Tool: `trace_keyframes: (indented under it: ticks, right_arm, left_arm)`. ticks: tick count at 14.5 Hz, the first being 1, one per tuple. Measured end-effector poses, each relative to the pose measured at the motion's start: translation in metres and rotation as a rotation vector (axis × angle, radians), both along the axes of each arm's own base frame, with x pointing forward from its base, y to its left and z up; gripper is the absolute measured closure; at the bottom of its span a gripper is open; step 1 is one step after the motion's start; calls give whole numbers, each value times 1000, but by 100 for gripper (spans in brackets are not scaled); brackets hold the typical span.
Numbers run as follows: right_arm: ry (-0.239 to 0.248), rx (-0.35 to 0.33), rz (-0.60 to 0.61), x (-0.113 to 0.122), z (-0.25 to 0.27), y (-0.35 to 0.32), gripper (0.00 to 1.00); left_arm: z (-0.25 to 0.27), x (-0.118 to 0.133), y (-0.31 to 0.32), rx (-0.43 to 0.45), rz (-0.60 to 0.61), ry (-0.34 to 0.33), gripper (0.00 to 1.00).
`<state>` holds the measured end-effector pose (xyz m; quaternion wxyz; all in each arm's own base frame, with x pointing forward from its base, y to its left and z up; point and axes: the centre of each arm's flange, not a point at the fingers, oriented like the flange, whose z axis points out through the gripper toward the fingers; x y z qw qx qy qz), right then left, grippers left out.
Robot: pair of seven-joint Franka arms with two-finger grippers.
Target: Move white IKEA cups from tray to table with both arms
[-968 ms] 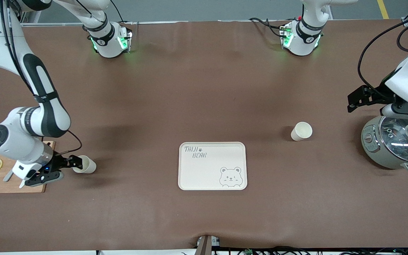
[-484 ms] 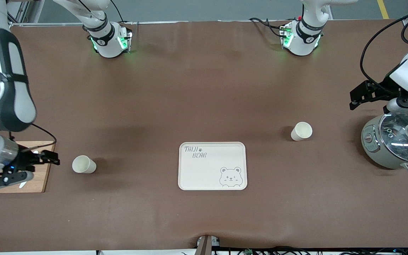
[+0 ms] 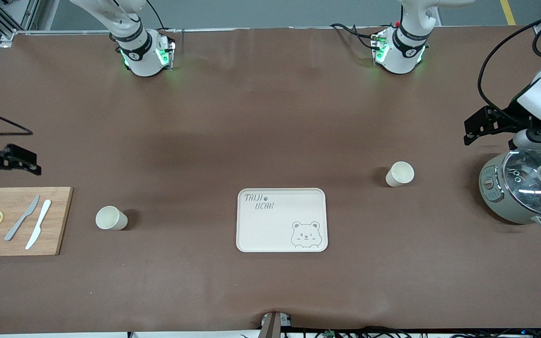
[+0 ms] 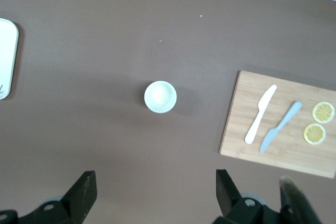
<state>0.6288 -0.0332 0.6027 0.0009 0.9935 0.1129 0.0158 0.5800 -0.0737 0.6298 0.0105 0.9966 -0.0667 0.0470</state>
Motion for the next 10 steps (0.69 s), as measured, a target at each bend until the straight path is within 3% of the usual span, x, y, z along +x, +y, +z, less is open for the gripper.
trace_keyframes:
  ticks: [3, 10]
  right_arm:
    - [17, -12, -27, -12, 13, 1, 0]
    - [46, -19, -108, -13, 5, -2, 0]
  left_arm:
    - [-1, -3, -12, 0, -22, 11, 0]
    - [-13, -14, -13, 17, -81, 126, 0]
